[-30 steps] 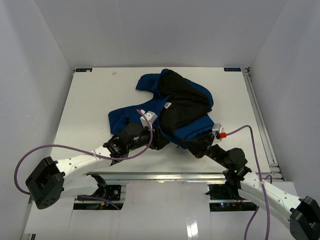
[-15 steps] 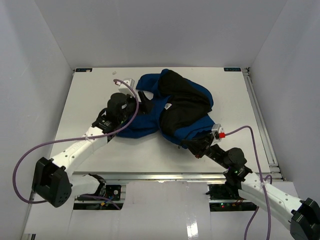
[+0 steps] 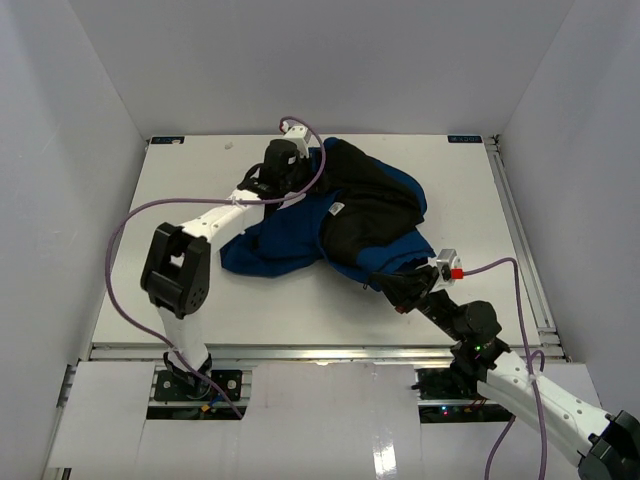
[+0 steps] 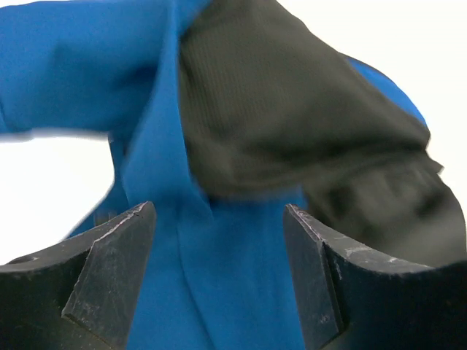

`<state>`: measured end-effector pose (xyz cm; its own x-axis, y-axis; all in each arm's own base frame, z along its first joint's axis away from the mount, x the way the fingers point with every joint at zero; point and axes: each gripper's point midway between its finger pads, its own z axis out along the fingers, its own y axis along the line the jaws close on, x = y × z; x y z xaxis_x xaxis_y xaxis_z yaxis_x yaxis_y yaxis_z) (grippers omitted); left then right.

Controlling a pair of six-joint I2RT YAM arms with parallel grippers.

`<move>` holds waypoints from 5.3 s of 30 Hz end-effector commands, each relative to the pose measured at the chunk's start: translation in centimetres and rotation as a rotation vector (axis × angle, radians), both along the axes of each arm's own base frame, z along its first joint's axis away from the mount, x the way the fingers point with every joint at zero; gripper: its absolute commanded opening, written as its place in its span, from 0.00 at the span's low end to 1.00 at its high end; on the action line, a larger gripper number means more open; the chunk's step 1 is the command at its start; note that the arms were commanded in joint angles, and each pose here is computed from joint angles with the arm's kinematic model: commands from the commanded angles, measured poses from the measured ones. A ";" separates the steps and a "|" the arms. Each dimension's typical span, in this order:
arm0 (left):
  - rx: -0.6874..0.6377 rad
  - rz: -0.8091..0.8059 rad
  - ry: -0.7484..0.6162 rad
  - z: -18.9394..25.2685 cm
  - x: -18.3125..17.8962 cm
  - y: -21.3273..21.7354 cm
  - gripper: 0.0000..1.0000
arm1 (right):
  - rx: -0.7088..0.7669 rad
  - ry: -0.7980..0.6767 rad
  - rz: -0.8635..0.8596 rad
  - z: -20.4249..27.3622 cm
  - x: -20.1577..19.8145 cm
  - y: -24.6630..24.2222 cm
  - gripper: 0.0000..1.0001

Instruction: Zip up the jacket

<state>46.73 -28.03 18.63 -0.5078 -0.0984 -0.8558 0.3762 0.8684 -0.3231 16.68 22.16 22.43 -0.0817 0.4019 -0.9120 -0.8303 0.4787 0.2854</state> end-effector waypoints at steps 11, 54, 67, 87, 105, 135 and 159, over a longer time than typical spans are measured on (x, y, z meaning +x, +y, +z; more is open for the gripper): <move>0.024 0.268 -0.158 6.0 6.6 5.5 0.00 | -0.130 0.135 -0.132 -9.0 1.6 -1.7 0.08; -0.182 -0.175 -0.400 19.9 -13.7 6.1 0.00 | -0.134 0.235 -0.317 -8.8 4.3 -3.6 0.08; -0.216 -0.009 0.080 -1.5 -23.0 10.0 0.00 | -0.137 0.252 -0.385 -7.4 6.1 -3.7 0.08; -0.223 -0.047 0.021 3.4 -24.2 6.0 0.73 | -0.148 0.266 -0.402 -6.8 6.4 -3.8 0.08; -0.673 0.301 0.123 8.4 -16.0 15.6 0.80 | -0.156 0.254 -0.380 -6.5 6.0 -3.7 0.08; -0.882 0.387 0.358 -3.9 -8.1 20.7 0.78 | -0.145 0.252 -0.389 -7.9 5.9 -4.0 0.08; -0.908 0.317 0.397 -7.0 -2.8 14.9 0.60 | -0.177 0.260 -0.393 -8.5 6.2 -3.7 0.08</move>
<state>43.19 -11.69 10.42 -0.5687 -0.8080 -0.1542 -0.1626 0.2941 -0.9418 22.45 18.74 13.06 -0.2409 0.2667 -0.9332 -0.4911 0.7958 0.3542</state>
